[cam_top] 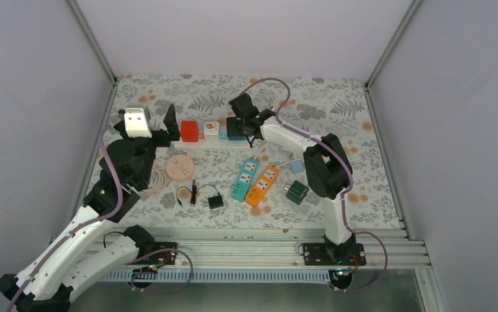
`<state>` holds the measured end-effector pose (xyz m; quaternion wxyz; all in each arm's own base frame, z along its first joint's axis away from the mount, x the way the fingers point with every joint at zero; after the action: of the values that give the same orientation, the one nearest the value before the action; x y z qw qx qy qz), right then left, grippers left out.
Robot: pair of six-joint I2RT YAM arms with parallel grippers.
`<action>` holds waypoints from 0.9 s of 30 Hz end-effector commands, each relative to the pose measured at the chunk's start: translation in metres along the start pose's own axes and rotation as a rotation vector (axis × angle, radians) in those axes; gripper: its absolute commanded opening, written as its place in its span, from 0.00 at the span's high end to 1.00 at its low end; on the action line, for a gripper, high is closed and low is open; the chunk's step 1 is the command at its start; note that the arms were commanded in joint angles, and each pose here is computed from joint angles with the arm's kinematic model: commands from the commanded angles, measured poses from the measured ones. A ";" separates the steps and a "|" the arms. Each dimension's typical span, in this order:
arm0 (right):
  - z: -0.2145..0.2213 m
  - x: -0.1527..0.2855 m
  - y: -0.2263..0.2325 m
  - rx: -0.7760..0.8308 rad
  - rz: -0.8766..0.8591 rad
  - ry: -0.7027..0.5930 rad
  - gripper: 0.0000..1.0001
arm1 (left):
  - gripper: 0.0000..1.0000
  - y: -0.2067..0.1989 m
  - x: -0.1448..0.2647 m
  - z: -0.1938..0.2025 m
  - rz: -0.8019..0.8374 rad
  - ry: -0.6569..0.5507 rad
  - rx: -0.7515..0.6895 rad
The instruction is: Insert the plug
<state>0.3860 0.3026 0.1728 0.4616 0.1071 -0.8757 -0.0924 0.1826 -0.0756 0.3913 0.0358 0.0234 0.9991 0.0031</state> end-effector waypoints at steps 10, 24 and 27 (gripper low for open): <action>0.017 -0.017 0.001 0.030 0.039 0.034 0.47 | 0.00 -0.001 -0.004 0.004 -0.016 0.014 -0.024; 0.036 -0.033 -0.008 0.148 0.206 0.105 0.47 | 0.00 -0.004 -0.010 0.008 -0.028 0.045 -0.044; 0.044 -0.043 -0.019 0.161 0.280 0.128 0.47 | 0.00 -0.004 -0.011 0.008 -0.036 0.056 -0.049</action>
<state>0.3860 0.3144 0.1695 0.4509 0.0895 -0.8869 -0.0446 0.1944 -0.0832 0.3807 0.0113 0.0195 0.9996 0.0194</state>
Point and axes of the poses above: each gripper's point midway between its finger pads, its own x axis back along the fingers, its own y axis along the line the jaws close on, z = x × y, the point moved 9 cm from there along x, back along the fingers, and after that the axes turned 8 degrees about -x, right-handed, at the moved point
